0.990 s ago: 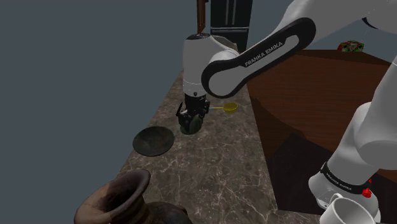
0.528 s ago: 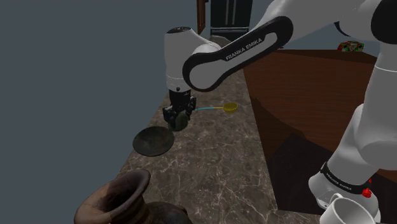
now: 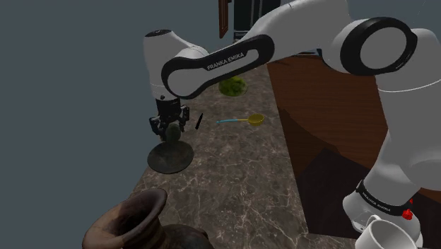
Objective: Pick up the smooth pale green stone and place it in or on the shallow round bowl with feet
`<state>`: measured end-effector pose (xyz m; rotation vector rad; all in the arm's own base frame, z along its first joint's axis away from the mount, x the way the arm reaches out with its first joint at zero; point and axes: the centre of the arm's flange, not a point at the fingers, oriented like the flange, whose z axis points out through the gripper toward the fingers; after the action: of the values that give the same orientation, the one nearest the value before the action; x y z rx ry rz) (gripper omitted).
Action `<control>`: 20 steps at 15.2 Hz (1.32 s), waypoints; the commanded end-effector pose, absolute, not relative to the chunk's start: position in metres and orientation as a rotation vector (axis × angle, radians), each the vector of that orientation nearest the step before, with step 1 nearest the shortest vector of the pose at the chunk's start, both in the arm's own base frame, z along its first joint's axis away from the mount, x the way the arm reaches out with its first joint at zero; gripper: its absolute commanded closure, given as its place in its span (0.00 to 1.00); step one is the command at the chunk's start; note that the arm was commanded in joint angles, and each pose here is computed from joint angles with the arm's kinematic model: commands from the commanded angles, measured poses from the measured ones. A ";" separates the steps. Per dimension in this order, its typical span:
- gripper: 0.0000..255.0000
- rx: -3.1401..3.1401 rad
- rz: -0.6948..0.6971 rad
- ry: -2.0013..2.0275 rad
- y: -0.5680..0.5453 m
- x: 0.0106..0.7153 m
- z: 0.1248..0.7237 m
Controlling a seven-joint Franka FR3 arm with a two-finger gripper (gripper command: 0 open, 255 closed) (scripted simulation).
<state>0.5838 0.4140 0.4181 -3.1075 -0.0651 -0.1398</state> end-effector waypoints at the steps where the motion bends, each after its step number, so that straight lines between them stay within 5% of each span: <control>1: 1.00 -3.108 -0.141 -0.063 0.429 0.599 0.419; 20: 1.00 -3.108 -0.141 -0.063 0.429 0.599 0.343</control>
<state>0.5989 0.4286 0.3430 -3.1084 -0.0628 -0.1396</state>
